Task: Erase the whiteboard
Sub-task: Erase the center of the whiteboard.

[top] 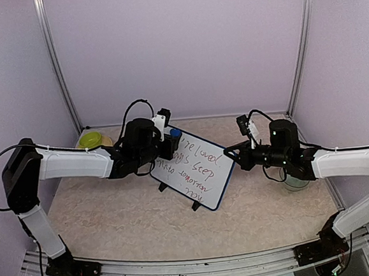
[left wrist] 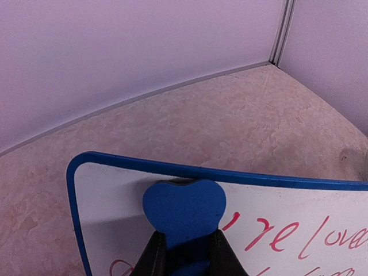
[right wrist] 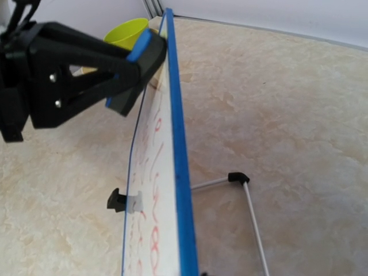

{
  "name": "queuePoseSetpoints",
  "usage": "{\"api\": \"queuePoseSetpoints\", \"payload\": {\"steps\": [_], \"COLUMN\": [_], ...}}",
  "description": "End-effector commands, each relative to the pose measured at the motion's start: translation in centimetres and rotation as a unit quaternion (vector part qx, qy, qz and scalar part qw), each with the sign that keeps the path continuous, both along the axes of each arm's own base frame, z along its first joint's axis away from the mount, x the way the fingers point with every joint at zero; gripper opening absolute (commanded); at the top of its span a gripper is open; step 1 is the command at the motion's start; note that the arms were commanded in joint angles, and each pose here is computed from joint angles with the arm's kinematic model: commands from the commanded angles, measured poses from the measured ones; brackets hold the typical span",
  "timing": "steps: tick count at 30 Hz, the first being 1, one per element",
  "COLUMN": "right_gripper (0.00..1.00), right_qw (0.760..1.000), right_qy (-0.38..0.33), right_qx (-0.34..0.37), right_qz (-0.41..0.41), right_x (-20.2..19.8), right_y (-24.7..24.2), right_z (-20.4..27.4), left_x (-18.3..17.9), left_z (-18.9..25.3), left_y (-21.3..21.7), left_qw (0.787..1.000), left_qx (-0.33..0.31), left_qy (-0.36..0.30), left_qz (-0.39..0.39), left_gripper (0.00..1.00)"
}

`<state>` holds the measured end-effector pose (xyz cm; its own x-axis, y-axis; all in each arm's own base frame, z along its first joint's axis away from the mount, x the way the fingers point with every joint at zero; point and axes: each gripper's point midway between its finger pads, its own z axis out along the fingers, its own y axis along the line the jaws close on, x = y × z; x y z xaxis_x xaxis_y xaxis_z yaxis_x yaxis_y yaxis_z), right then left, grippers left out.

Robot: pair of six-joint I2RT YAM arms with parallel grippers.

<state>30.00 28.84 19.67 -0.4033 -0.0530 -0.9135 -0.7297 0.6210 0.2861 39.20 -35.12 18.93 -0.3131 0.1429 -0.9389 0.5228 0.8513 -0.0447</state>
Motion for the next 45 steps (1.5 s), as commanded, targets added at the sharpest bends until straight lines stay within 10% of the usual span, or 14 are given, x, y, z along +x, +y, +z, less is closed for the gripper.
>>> {"api": "queuePoseSetpoints", "payload": {"steps": [1,18,45], "right_gripper": [0.00,0.00,0.00], "right_qw": [0.991,0.990,0.989], "right_qy": [0.046,0.051,0.054], "right_qx": [-0.086,-0.088,-0.094], "right_qz": [0.091,0.096,0.100], "right_x": [-3.8,-3.8,-3.9], "right_y": [0.7,1.0,1.2], "right_z": [-6.0,-6.3,-6.7], "left_x": [-0.2,-3.9,-0.4], "left_z": [-0.7,-8.6,-2.5], "left_y": [-1.6,3.4,-1.1], "left_qw": [1.000,0.996,0.999], "left_qx": [0.013,0.065,0.029], "left_qy": [0.002,0.068,0.012], "left_qz": [-0.022,0.010,-0.012], "left_gripper": [0.18,0.17,0.18]}}
